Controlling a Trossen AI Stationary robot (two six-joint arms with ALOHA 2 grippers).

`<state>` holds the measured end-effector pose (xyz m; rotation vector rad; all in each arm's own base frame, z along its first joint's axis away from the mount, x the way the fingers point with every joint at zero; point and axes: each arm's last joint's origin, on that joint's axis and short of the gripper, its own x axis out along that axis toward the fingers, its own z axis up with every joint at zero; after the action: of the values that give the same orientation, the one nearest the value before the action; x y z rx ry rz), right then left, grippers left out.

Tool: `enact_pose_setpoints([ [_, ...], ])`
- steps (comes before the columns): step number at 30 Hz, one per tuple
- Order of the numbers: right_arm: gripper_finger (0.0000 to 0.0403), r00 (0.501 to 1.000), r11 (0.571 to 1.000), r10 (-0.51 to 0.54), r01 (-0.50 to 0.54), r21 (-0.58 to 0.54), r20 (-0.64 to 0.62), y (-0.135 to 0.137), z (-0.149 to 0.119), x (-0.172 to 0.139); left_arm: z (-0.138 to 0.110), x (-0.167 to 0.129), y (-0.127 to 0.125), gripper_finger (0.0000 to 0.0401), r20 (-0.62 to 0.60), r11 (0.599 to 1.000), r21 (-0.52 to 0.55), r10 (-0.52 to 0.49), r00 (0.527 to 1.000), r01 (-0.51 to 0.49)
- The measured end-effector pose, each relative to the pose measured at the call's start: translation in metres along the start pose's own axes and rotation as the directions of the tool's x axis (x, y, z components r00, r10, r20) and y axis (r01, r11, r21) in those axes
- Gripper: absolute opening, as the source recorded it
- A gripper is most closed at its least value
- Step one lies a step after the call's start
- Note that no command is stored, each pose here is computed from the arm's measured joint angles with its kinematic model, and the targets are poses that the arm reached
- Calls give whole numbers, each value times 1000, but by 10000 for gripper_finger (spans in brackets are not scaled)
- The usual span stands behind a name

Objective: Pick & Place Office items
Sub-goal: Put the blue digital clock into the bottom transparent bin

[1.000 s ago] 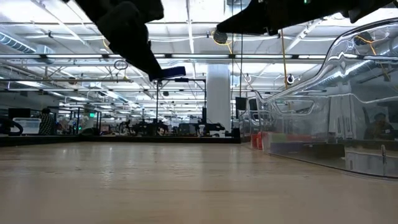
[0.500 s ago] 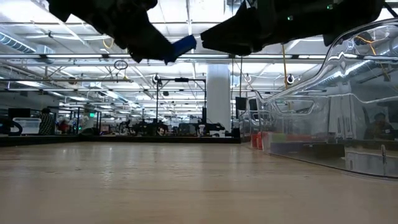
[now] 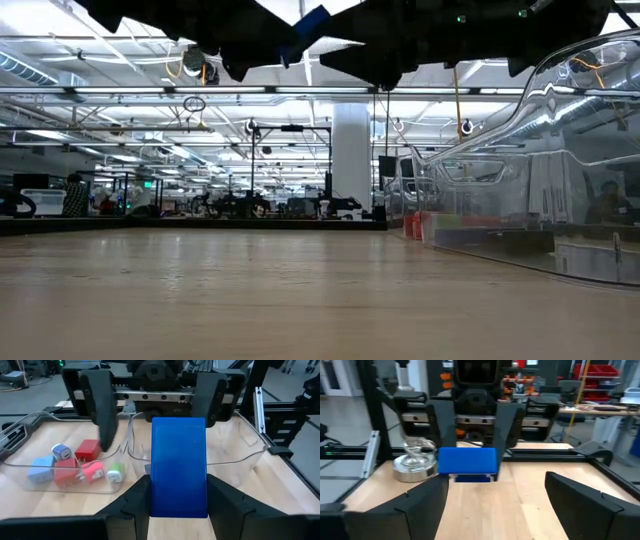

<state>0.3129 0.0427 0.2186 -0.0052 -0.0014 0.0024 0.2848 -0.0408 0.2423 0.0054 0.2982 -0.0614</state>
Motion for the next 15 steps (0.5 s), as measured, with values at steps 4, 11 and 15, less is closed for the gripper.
enact_pose_setpoints([
  [4, 319, 999, 1000, 24, -25, 8, 30, 1, 4, 0, 0, 0, 1, 152, 4, 1000, -1, 18, 1000, -18],
  [11, 318, 996, 997, 73, -73, 8, 51, 3, 5, 0, 1, 0, 3, 152, 9, 1000, -3, 20, 1000, -20],
  [15, 315, 997, 999, 47, -47, 0, 69, 3, 4, 2, 1, 1, 4, 152, 12, 1000, -11, 26, 1000, -25],
])
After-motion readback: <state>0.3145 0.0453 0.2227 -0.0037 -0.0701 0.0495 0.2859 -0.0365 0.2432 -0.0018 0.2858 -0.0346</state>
